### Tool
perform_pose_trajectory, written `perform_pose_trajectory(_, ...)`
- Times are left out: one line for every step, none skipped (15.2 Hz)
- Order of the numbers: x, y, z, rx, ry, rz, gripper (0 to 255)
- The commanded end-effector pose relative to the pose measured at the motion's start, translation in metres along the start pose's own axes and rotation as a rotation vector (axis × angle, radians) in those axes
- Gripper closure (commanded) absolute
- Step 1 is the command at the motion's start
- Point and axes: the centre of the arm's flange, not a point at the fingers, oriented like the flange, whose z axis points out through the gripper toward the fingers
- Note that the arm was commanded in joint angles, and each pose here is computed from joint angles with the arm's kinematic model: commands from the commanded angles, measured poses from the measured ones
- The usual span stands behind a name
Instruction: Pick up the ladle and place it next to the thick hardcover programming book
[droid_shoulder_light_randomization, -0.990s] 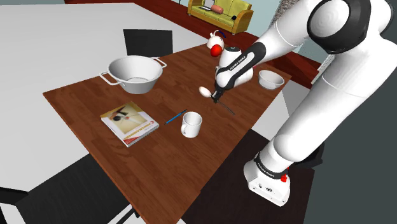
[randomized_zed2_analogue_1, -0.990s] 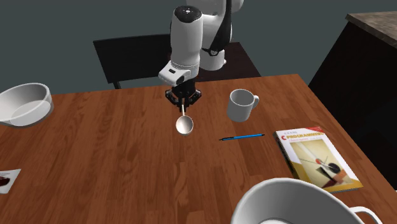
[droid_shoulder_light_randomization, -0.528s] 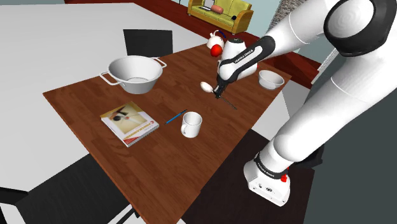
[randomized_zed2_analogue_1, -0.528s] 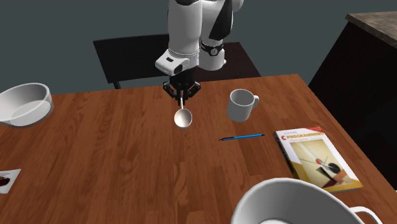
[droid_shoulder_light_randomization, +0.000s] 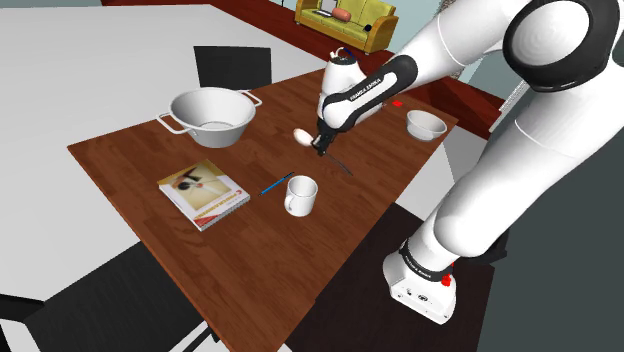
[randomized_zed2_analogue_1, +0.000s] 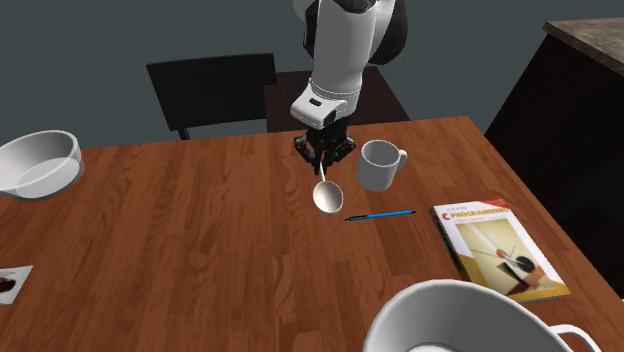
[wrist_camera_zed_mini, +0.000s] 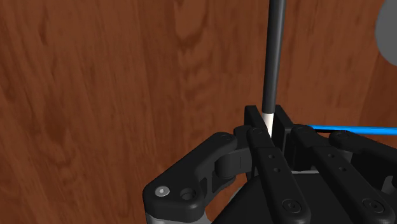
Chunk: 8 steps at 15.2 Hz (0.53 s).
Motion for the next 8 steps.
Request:
perform_pose_trajectory(0.016,-0.025,-0.003,0.0,0.0,0.001,255)
perform_pose_trajectory(0.022,-0.036,-0.004,0.0,0.0,0.001,255)
perform_pose_trajectory(0.029,-0.047,-0.005,0.0,0.0,0.001,255)
perform_pose_trajectory(0.036,-0.058,-0.007,0.0,0.0,0.001,255)
perform_pose_trajectory(0.042,-0.07,-0.008,0.0,0.0,0.001,255)
perform_pose_trajectory(0.049,-0.081,-0.009,0.0,0.0,0.001,255)
perform_pose_trajectory(0.057,-0.094,-0.011,0.0,0.0,0.001,255)
perform_pose_trajectory(0.057,-0.095,-0.005,0.0,0.0,0.001,255)
